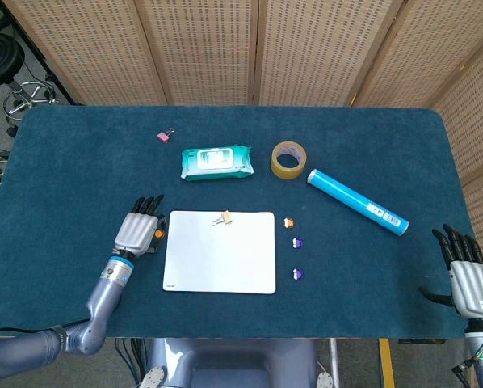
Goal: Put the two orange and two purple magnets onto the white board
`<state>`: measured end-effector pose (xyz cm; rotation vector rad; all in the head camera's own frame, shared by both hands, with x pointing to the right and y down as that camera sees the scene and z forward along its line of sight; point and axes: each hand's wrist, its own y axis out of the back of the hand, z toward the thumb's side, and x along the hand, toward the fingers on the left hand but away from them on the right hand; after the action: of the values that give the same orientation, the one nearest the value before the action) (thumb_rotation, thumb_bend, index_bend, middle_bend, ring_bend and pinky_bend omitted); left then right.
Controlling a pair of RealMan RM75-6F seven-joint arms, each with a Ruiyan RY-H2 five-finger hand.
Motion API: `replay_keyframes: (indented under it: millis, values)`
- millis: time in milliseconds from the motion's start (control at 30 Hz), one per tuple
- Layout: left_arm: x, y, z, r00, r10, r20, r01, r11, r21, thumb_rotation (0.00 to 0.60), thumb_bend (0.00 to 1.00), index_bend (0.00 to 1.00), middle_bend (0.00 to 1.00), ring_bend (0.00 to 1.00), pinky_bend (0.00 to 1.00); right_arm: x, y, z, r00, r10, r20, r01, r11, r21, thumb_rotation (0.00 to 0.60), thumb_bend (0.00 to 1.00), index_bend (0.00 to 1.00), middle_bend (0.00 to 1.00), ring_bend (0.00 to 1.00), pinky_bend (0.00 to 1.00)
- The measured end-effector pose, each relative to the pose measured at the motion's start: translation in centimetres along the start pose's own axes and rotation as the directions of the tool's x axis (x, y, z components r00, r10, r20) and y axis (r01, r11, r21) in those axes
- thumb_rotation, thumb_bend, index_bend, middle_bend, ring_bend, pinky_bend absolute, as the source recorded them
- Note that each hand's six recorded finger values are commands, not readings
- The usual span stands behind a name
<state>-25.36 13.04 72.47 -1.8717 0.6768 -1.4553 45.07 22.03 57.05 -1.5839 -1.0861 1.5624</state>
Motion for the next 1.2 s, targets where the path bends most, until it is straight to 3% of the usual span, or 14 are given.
replay_keyframes:
  millis: [300, 700, 900, 1200]
  values:
    - [1.9, 1.1, 3.4, 0.999, 0.006, 0.047, -0.008, 0.999, 0.035, 0.600, 0.34, 0.54, 0.00, 0.00, 0.00, -0.1, 0.1, -0.3, 1.000, -0.001, 0.011, 0.001, 1.000, -0.004, 0.600, 0.00, 0.00, 0.00, 0.00, 0.00]
    - [2.8, -0.2, 5.0, 0.999, -0.022, 0.043, 0.022, 1.000, -0.009, 0.600, 0.34, 0.54, 0.00, 0.00, 0.00, -0.3, 0.1, -0.5, 1.000, 0.002, 0.017, -0.002, 1.000, -0.004, 0.600, 0.00, 0.00, 0.00, 0.00, 0.00]
    - [3.2, -0.7, 5.7, 0.998, -0.023, 0.060, 0.024, 0.999, -0.030, 0.600, 0.33, 0.49, 0.00, 0.00, 0.00, -0.2, 0.1, -0.6, 1.000, 0.000, 0.020, 0.000, 1.000, -0.005, 0.600, 0.00, 0.00, 0.00, 0.00, 0.00]
    - [3.0, -0.6, 6.0, 0.997, -0.028, 0.079, 0.034, 0.997, -0.069, 0.600, 0.24, 0.11, 0.00, 0.00, 0.00, -0.2, 0.3, -0.6, 1.000, -0.003, 0.022, 0.003, 1.000, -0.006, 0.600, 0.00, 0.00, 0.00, 0.00, 0.00]
